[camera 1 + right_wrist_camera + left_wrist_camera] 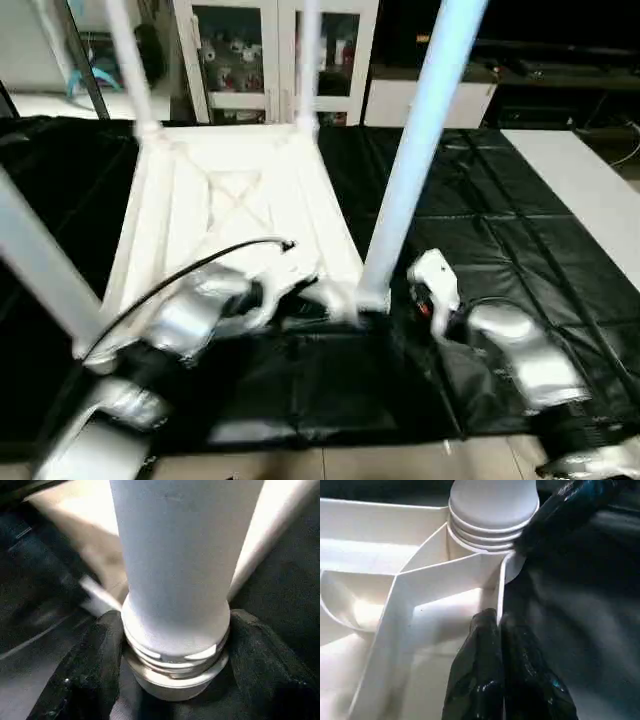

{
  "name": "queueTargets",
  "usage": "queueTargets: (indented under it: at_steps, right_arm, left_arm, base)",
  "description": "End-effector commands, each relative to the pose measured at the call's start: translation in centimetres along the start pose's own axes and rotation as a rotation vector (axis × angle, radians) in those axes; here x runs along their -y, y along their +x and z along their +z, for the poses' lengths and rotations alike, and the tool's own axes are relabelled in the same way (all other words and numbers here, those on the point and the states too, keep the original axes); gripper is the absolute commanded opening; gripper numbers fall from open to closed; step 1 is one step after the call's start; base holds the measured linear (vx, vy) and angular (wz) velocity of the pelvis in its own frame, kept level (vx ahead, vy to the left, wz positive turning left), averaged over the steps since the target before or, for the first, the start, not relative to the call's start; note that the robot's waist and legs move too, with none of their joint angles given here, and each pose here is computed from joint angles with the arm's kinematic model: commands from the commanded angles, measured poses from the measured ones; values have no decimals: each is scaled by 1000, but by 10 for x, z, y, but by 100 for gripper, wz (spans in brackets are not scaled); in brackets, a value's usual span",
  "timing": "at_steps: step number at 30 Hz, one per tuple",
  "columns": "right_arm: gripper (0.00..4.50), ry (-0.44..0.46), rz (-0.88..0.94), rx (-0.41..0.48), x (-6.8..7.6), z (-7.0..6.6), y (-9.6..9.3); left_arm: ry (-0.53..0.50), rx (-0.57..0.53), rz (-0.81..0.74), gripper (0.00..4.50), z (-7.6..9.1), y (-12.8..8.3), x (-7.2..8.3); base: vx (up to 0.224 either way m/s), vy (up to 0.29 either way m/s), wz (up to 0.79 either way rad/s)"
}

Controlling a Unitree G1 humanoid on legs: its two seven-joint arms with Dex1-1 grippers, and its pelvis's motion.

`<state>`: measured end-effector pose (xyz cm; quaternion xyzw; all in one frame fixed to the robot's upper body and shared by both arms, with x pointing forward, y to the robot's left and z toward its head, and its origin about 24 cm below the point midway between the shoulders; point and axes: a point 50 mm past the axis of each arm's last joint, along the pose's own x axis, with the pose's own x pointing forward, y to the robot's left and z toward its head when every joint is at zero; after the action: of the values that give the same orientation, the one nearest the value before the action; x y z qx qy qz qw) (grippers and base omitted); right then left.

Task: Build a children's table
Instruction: Rotate leg to tighten

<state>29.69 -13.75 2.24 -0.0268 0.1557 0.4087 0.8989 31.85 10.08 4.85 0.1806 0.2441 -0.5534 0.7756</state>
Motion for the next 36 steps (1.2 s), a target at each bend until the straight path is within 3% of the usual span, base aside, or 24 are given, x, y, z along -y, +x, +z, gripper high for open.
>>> queueTargets:
  at_steps: [1,8,12,17,19,23,24,29,36]
  right_arm:
    - [272,10,-47,42,-10,7,18]
    - [272,64,-333,32,-7,14,49]
    - [272,57,-620,5,-2,19,60]
    - [272,-13,-631,64,-12,32,73]
    - [272,-18,-592,134,-13,37,68]
    - [272,-27,-608,171,-7,37,56]
    - [301,-36,-624,179,-1,37,49]
    - [337,-1,-589,170,13,35,31]
    - [398,-110,-139,40,15,27,0]
  left_arm:
    - [-64,-49,69,0,-9,20,4]
    - [-51,-51,263,0,3,32,-9]
    - [-29,-51,325,0,6,37,-11]
    - [-30,-46,347,0,6,40,-12]
    - [-23,-51,346,0,4,39,-13]
    - [-11,-58,337,0,-1,36,-13]
    - [-5,-65,320,0,-3,34,-12]
    - [15,-99,253,0,-12,29,-9]
    - [42,-140,16,0,-24,13,9]
  base:
    - [0,0,0]
    - [0,0,0]
    - [0,0,0]
    - [0,0,0]
    - [0,0,0]
    - [55,4,1]
    - [58,-1,0]
    - [0,0,0]
    - [0,0,0]
